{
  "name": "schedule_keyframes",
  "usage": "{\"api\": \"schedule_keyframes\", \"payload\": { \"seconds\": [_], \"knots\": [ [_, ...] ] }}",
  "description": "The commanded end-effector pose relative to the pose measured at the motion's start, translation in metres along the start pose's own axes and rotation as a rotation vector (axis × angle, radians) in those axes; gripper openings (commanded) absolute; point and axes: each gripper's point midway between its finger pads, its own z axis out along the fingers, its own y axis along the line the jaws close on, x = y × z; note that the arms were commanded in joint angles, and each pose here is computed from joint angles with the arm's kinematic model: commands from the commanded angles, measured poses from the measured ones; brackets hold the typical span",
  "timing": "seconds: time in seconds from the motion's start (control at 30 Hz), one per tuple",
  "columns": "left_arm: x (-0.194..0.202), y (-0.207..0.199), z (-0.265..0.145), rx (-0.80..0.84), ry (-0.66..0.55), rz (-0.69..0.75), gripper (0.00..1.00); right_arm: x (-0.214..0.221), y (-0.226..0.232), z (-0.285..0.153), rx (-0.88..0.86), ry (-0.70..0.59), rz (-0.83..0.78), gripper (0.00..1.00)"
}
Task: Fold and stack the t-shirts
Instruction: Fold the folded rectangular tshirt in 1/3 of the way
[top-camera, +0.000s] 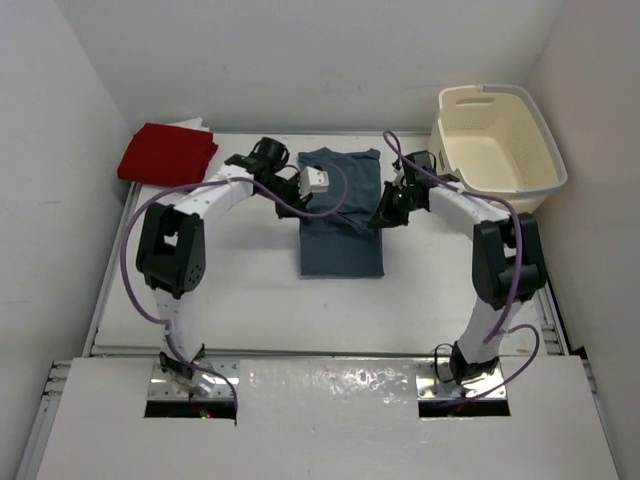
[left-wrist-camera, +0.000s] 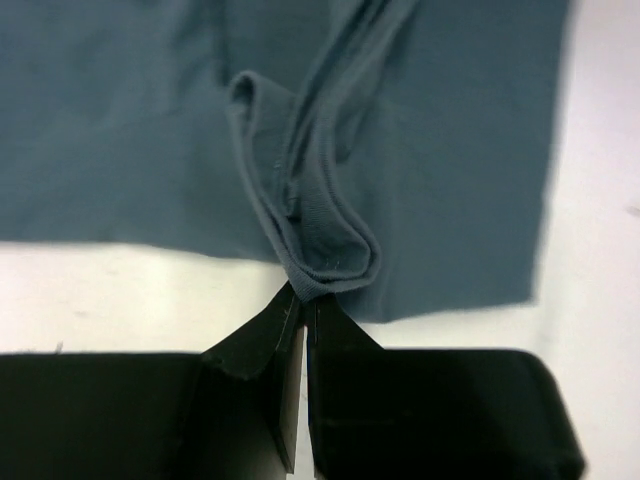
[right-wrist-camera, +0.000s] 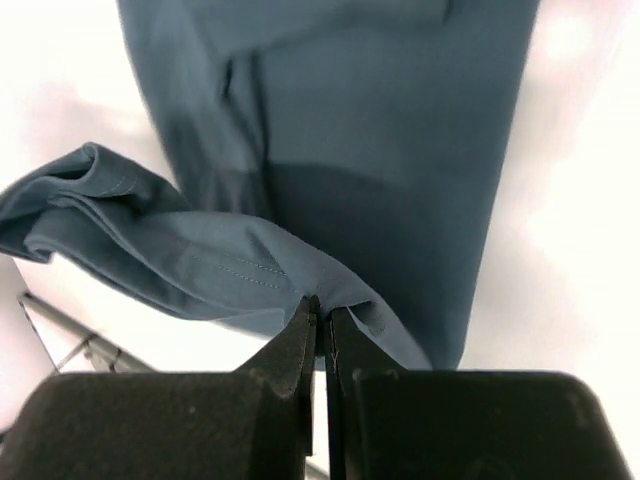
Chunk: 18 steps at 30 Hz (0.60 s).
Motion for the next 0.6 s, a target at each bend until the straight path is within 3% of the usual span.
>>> {"api": "schedule_keyframes", "payload": {
  "seconds": [0.0,0.1,0.37,0.5,0.57],
  "knots": [
    [-0.028,0.042,-0.003,-0.119,-0.068,0.002,0.0,-0.038,0.007,0.005,-0.038,-0.071,0.017,0.0],
    [-0.036,0.061,0.005,-0.147,-0.091,0.017,0.0,-0.063,0.003,0.013,-0.026,-0.103,0.044,0.0],
    [-0.01,0.075,0.037,-0.131,-0.056,0.009,0.0,-0.084,-0.023,0.042,0.043,-0.093,0.099,0.0],
    [-0.001,0.091,0.045,-0.185,-0.037,-0.08,0.0,-0.105,-0.025,0.052,0.018,-0.126,0.115,0.39],
    [0.009,0.109,0.042,-0.276,-0.018,-0.18,0.12,-0.121,-0.029,0.053,0.033,-0.161,0.123,0.45]
  ]
}}
